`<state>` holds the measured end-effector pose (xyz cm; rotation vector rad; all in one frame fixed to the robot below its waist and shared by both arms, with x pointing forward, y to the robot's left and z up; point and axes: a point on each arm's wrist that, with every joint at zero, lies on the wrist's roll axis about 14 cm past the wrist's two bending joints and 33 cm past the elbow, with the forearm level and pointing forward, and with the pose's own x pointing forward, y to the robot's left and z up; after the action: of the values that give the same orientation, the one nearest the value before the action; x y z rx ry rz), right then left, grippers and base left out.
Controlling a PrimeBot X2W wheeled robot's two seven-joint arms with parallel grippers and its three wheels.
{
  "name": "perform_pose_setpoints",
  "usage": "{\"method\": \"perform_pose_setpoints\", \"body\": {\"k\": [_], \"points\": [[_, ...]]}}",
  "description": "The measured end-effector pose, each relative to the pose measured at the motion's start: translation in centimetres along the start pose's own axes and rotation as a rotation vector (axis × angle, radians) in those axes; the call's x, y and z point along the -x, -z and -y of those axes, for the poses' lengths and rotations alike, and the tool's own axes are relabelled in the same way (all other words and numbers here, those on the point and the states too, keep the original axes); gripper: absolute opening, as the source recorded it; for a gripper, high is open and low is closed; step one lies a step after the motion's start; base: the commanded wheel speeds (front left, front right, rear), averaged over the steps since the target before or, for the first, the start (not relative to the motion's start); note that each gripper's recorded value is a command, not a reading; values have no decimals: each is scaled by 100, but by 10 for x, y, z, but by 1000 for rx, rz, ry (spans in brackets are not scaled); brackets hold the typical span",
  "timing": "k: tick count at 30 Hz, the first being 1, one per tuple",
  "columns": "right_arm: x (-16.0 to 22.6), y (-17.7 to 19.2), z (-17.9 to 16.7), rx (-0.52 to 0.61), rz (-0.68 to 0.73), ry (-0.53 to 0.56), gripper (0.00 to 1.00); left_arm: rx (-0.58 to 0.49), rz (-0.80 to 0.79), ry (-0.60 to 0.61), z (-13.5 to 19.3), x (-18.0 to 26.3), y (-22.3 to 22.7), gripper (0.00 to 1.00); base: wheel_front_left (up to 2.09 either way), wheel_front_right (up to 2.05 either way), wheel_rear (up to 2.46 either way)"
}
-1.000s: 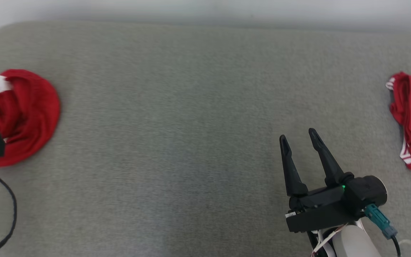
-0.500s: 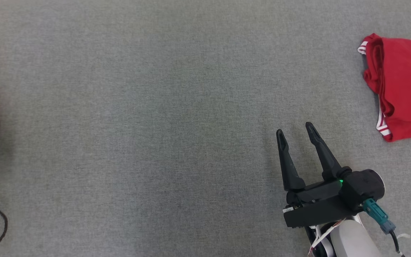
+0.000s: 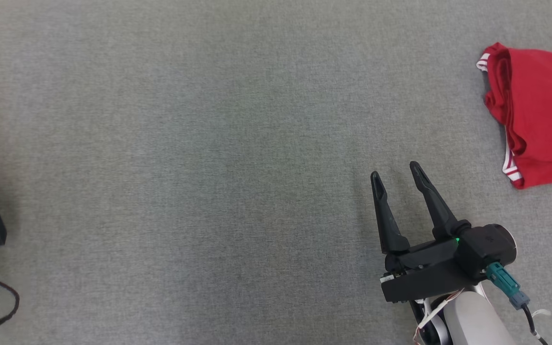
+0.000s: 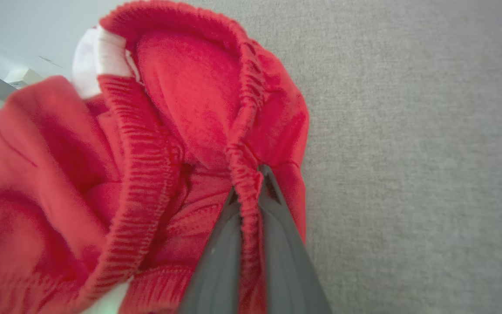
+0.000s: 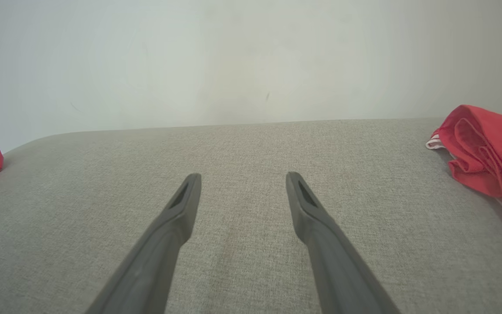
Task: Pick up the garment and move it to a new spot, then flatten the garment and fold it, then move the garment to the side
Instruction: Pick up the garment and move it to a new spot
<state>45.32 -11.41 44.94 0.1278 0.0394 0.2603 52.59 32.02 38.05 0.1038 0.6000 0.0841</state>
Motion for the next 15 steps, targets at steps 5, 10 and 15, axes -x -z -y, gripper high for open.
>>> {"method": "perform_pose_setpoints", "body": {"k": [5, 10, 15], "points": [[0, -6, -4, -10, 14, -7, 100, 32, 155, 11, 2, 7, -43, 0, 0, 0, 0], [2, -17, -9, -22, 40, -14, 100, -21, 355, 54, 13, 26, -111, 0, 0, 0, 0], [10, -28, -11, -35, 62, -8, 100, -105, 560, 124, 39, 59, -184, 0, 0, 0, 0]]}}
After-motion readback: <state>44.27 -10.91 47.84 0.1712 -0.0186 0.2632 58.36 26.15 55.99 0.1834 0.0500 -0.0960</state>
